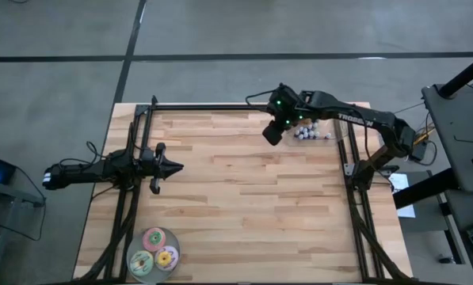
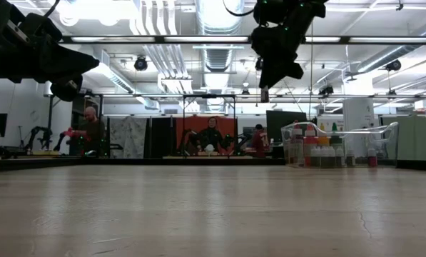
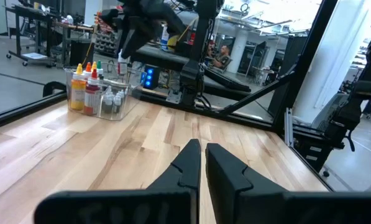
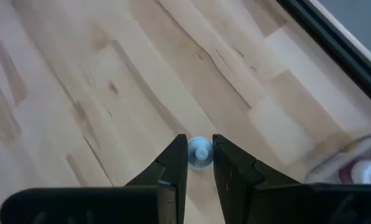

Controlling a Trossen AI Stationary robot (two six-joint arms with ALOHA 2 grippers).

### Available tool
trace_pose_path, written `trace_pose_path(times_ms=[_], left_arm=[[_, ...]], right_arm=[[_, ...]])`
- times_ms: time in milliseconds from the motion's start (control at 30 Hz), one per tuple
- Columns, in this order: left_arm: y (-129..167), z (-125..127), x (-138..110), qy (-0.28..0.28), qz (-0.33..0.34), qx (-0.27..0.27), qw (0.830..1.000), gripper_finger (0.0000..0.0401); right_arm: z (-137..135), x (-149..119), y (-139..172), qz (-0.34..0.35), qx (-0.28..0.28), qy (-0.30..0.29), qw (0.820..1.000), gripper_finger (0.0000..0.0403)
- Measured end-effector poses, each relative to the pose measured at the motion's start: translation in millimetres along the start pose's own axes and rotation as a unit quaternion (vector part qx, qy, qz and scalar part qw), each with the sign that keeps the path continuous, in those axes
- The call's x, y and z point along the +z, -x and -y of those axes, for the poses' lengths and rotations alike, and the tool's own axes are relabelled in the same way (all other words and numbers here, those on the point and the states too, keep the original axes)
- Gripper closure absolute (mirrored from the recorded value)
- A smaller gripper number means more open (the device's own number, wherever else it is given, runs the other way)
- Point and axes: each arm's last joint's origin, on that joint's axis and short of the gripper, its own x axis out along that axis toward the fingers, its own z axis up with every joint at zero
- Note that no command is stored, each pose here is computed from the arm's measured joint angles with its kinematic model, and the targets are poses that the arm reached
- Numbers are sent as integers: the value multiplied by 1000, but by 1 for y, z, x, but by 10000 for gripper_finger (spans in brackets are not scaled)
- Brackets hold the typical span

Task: Pick & Place food coloring
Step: Put small red food coloring bottle into the bin

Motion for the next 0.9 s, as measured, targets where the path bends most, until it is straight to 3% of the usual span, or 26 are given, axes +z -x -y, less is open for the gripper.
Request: trace_pose_path(times_ms=[567,900], left_arm=[[0,0,0,0,0,0,1000,401],[0,0,0,0,0,0,1000,401]], right_arm=[[59,-42,23,-5,-73,-70,995,349],[78,-74,13,-5,-87,-98,991,349]])
